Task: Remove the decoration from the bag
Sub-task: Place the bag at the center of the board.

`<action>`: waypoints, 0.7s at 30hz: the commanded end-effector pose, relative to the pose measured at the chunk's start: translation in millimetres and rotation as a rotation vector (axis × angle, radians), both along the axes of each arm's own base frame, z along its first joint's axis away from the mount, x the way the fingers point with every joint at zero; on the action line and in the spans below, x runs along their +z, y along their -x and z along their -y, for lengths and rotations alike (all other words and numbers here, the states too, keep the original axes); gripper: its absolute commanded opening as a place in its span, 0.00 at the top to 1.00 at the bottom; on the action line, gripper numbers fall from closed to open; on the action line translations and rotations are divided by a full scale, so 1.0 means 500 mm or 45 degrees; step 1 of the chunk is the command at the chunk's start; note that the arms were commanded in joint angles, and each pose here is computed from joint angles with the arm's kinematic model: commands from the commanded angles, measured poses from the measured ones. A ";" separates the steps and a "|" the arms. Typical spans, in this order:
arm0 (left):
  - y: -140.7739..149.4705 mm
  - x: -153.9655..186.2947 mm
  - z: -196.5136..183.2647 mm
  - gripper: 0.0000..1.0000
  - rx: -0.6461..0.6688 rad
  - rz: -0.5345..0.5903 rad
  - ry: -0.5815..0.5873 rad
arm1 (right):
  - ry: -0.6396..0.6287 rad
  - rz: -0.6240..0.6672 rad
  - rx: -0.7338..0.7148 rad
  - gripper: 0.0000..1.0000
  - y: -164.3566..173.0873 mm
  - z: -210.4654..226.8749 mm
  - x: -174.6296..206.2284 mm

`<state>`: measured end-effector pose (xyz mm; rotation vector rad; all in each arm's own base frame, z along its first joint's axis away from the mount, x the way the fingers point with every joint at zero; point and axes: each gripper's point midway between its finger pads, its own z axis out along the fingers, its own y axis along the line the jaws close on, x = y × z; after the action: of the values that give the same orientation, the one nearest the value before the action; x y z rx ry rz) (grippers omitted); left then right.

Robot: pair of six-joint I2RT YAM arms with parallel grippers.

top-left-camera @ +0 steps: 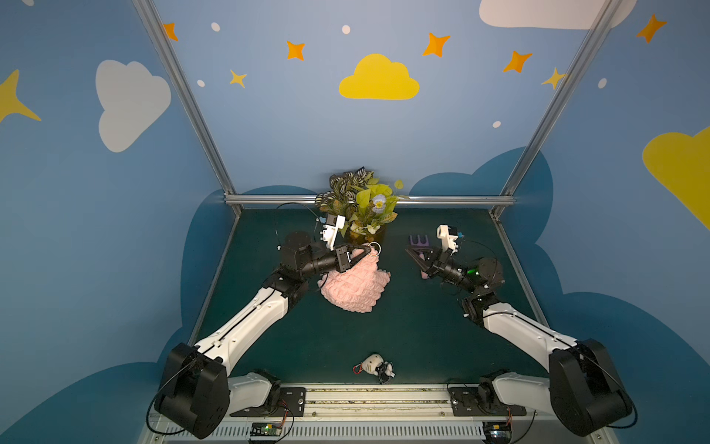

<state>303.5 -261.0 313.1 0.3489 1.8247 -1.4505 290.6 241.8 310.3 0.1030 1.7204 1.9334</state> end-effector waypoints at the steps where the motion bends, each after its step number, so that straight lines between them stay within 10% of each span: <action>1: -0.003 -0.005 -0.036 0.98 0.124 0.091 -0.081 | 0.160 -0.023 -0.050 1.00 -0.009 0.006 -0.050; 4: -0.021 -0.056 -0.080 0.98 0.285 0.044 -0.151 | 0.281 -0.062 -0.063 1.00 -0.013 0.007 -0.084; 14: -0.105 -0.238 -0.235 0.91 0.743 -0.230 -0.367 | 0.799 -0.118 -0.011 0.53 0.027 0.000 -0.178; 21: -0.139 -0.264 -0.277 0.26 0.822 -0.289 -0.423 | 1.218 -0.114 0.147 0.38 0.112 -0.039 -0.263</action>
<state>370.9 -127.5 185.0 -0.2368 2.0648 -0.8093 255.0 272.2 213.1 -0.1604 2.3910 1.2425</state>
